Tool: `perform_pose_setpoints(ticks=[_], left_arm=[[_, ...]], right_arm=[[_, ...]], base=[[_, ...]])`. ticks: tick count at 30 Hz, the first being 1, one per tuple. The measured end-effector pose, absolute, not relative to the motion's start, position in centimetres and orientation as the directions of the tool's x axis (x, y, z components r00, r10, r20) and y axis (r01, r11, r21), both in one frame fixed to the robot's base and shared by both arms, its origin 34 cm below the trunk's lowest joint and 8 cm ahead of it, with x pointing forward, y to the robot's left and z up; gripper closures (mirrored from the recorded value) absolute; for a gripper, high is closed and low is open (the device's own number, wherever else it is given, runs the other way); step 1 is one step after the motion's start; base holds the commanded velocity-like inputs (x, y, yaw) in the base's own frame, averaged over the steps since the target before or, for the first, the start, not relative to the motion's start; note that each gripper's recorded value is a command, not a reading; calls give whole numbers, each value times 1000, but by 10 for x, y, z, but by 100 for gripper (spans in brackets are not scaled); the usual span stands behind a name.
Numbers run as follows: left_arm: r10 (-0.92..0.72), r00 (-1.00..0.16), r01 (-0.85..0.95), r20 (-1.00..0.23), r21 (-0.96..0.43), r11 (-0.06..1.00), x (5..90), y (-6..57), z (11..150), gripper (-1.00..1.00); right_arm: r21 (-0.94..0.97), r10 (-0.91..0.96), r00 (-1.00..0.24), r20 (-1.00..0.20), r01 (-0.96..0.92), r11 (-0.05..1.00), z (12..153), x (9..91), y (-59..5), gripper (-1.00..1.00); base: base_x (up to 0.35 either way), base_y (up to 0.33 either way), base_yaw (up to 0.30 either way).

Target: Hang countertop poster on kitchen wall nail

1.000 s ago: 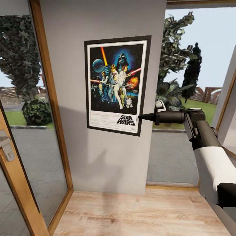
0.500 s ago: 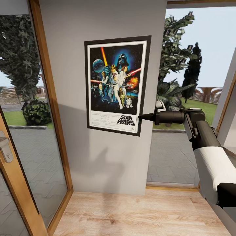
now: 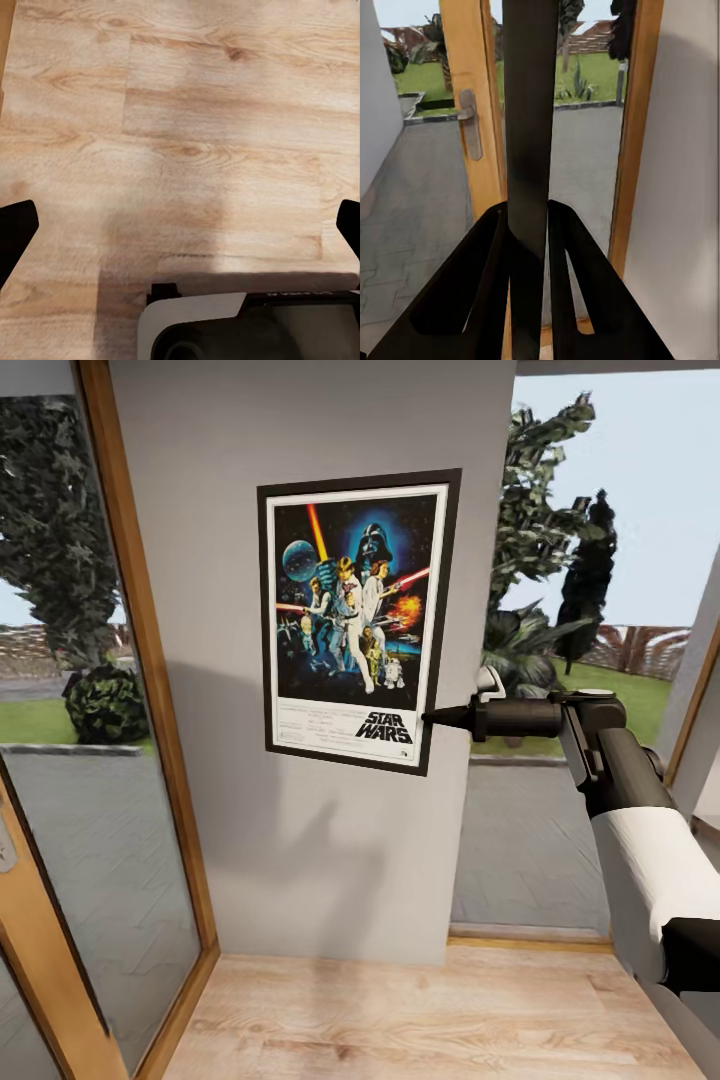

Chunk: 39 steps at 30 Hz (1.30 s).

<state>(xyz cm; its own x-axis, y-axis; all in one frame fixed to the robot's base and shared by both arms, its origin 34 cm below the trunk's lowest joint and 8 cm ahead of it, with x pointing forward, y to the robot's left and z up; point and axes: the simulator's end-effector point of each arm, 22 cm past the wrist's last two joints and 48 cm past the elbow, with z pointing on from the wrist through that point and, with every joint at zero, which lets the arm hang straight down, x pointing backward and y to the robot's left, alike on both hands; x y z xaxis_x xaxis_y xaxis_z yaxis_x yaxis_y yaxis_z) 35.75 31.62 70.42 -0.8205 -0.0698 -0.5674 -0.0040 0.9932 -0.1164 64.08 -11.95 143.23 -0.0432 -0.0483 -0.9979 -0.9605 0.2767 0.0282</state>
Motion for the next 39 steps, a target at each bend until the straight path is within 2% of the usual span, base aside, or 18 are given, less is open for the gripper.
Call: perform_pose_setpoints(ticks=[22, 39], left_arm=[[-68, -820, -5, -568, -112, 994, 357, 319, 705, -100], [-68, -820, -5, -568, -111, 994, 358, 321, 705, -100]], right_arm=[[28, -48, -43, -998, -961, 277, 1432, 641, -120, 100], [29, -47, -43, -998, -961, 276, 1432, 641, -119, 100]], base=[[267, 0, 0], [152, 0, 0]])
